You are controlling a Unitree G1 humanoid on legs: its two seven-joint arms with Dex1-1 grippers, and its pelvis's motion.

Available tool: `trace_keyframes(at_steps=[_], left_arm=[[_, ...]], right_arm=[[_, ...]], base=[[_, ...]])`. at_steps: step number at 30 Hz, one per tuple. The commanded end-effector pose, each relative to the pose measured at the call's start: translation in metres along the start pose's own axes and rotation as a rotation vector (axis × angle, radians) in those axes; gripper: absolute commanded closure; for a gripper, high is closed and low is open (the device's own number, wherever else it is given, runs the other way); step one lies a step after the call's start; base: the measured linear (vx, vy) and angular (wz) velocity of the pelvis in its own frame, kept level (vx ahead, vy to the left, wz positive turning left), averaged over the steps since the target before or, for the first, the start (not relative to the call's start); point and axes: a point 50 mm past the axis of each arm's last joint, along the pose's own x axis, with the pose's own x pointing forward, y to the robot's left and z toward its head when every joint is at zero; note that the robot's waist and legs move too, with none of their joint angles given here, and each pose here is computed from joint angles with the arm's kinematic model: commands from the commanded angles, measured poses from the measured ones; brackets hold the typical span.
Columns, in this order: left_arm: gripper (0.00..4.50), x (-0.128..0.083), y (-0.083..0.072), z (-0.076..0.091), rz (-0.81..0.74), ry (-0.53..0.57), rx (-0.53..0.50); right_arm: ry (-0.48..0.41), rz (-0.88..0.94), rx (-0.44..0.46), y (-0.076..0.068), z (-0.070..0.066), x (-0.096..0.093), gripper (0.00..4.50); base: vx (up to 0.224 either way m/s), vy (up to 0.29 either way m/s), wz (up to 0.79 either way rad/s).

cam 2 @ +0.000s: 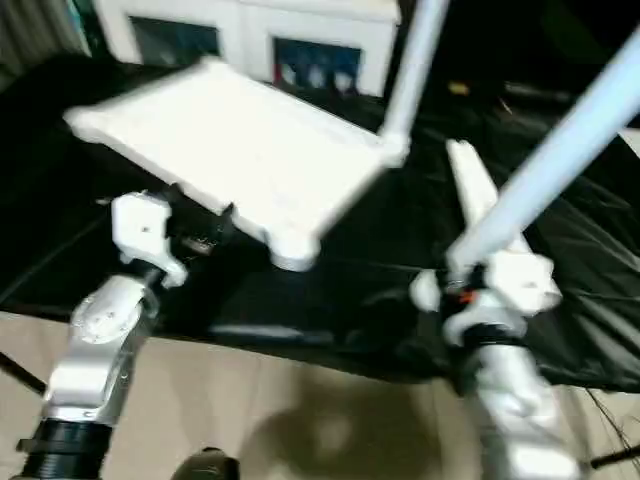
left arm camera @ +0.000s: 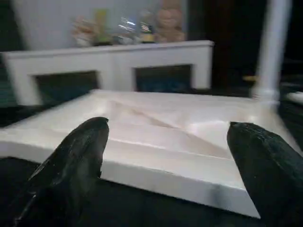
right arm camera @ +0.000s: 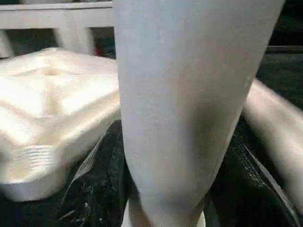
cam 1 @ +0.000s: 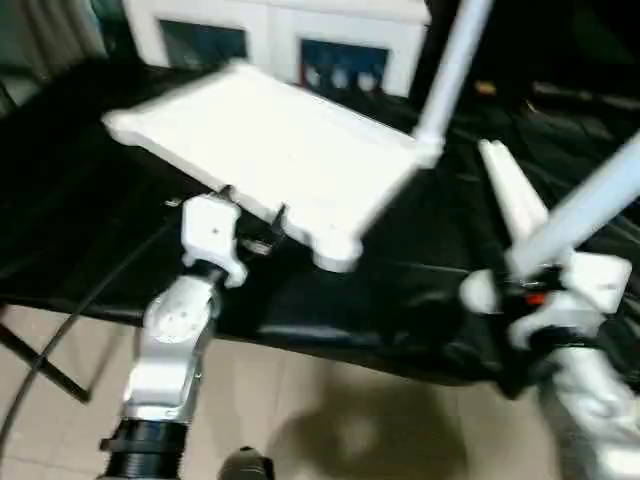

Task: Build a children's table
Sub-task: Pick table leg, then move to table

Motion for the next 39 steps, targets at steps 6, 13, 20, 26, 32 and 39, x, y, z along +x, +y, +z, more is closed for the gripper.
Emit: trace_keyframes(at_steps=[6, 13, 20, 26, 32, 39], left_arm=[[0.00, 0.008, -0.011, 0.002, 0.005, 0.024, 0.079], [0.00, 0.015, -0.027, 0.014, -0.031, -0.014, 0.054], [0.00, 0.013, -0.022, 0.010, -0.067, 0.034, 0.046], [0.00, 0.013, -0.020, 0.015, -0.078, 0.034, 0.017], [0.00, 0.012, -0.020, 0.012, -0.057, 0.048, -0.013], [0.00, 0.007, -0.020, 0.009, -0.036, 0.060, -0.030]], right_arm=[[-0.043, 0.021, -0.028, 0.000, 0.002, 0.008, 2.66], [-0.049, 0.019, -0.022, -0.003, 0.002, 0.017, 2.66], [-0.005, 0.059, -0.014, 0.001, -0.008, 0.013, 2.66], [-0.015, 0.068, 0.053, 0.009, -0.008, 0.012, 2.66], [-0.004, 0.100, -0.011, 0.010, -0.008, 0.010, 2.66], [-0.005, 0.125, -0.047, 0.008, -0.006, 0.015, 2.66]], base=[[-0.102, 0.168, 0.05], [-0.112, 0.166, -0.13], [-0.128, -0.021, -0.22], [-0.076, 0.032, -0.09], [0.107, -0.018, 0.06], [0.114, -0.010, 0.00]])
